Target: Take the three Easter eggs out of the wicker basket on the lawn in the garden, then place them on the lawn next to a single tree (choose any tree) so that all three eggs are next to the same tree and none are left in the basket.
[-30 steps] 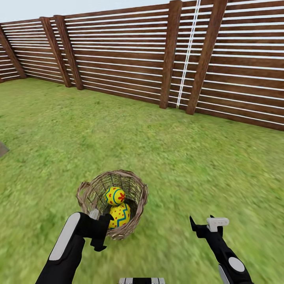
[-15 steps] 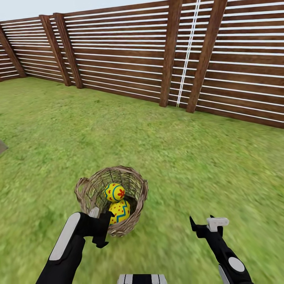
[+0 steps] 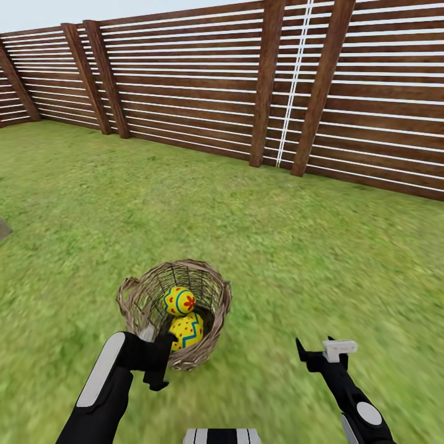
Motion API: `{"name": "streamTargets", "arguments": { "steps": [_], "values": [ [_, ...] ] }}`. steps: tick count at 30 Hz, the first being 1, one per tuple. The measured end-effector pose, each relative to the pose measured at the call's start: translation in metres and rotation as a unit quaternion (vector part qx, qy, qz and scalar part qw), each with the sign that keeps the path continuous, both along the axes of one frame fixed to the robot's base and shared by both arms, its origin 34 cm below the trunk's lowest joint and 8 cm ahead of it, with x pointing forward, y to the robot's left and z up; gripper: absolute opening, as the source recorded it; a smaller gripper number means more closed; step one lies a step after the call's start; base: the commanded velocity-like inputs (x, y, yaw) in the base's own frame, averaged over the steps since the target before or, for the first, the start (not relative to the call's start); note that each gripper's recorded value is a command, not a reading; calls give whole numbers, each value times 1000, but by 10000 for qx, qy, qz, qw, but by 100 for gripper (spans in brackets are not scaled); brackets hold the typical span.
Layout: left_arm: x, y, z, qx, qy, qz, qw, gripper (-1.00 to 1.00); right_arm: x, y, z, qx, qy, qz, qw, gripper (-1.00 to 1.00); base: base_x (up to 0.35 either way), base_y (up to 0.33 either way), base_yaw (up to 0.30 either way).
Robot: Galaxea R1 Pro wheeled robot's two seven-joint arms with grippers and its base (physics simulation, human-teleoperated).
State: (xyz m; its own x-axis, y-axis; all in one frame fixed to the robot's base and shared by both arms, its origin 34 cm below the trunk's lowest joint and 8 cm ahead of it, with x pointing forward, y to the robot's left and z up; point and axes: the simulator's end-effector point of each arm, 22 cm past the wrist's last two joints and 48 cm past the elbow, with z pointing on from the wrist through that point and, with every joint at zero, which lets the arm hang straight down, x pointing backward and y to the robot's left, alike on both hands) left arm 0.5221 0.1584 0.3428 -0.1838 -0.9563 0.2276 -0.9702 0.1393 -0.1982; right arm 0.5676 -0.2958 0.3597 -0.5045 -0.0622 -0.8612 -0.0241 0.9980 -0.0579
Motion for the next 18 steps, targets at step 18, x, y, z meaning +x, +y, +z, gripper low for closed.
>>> {"name": "streamTargets", "arguments": {
  "steps": [18],
  "values": [
    [-8, -3, -6, -82, 233, 137, 9996, 100, -3, 2, -7, 3, 81, 16, 10000, 100, 45, -39, 35]
  ]
}}
